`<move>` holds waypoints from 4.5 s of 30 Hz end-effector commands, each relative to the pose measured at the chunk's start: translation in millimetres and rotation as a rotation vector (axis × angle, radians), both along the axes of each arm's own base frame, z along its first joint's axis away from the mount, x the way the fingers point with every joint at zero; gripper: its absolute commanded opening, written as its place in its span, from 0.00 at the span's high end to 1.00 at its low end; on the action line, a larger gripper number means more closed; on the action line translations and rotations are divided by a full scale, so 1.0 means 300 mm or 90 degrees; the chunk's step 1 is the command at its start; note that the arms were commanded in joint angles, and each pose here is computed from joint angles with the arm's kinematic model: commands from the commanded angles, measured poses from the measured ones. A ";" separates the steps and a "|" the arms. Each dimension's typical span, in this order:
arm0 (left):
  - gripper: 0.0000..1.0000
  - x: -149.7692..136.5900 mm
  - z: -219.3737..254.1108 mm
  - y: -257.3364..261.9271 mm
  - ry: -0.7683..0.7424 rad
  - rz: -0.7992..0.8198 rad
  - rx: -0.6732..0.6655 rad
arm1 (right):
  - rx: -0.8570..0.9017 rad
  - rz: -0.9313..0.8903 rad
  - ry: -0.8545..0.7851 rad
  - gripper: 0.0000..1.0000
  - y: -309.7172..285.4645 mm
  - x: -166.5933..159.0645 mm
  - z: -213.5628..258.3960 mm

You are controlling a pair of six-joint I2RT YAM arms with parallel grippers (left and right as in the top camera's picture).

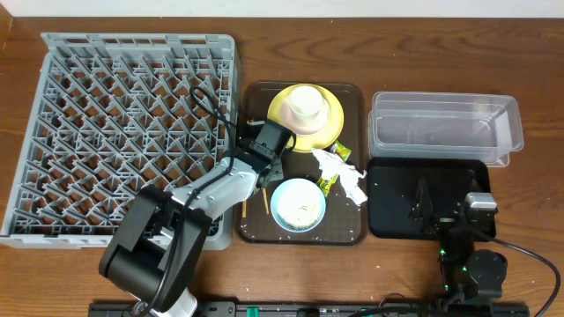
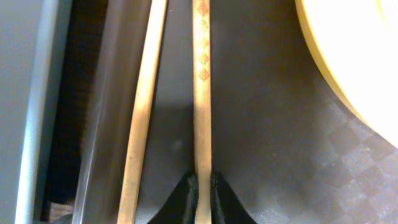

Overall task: Sort waste into correct bins and load items into the dishwasher
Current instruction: 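Lower the left gripper and close it on one wooden chopstick, then carry the chopstick left into the grey dish rack and release, then return the left gripper to the tray and grasp the second chopstick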

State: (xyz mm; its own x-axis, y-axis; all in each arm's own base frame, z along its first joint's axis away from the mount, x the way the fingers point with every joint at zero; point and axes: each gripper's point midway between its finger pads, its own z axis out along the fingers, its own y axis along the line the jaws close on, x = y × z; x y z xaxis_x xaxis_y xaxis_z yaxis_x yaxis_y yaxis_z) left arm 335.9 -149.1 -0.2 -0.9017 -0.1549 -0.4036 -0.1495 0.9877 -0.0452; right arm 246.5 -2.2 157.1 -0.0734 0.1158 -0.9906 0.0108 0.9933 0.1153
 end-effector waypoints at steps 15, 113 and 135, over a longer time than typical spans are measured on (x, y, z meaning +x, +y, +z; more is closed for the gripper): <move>0.92 -0.028 0.004 0.015 0.019 -0.045 0.030 | 0.005 0.002 0.000 0.01 0.005 -0.001 -0.001; 0.62 -0.242 0.372 0.044 0.002 -0.124 -0.101 | 0.005 0.002 0.000 0.01 0.005 -0.001 -0.001; 0.62 -0.234 0.120 0.047 0.126 -0.119 -0.015 | 0.005 0.002 0.000 0.01 0.005 -0.001 -0.001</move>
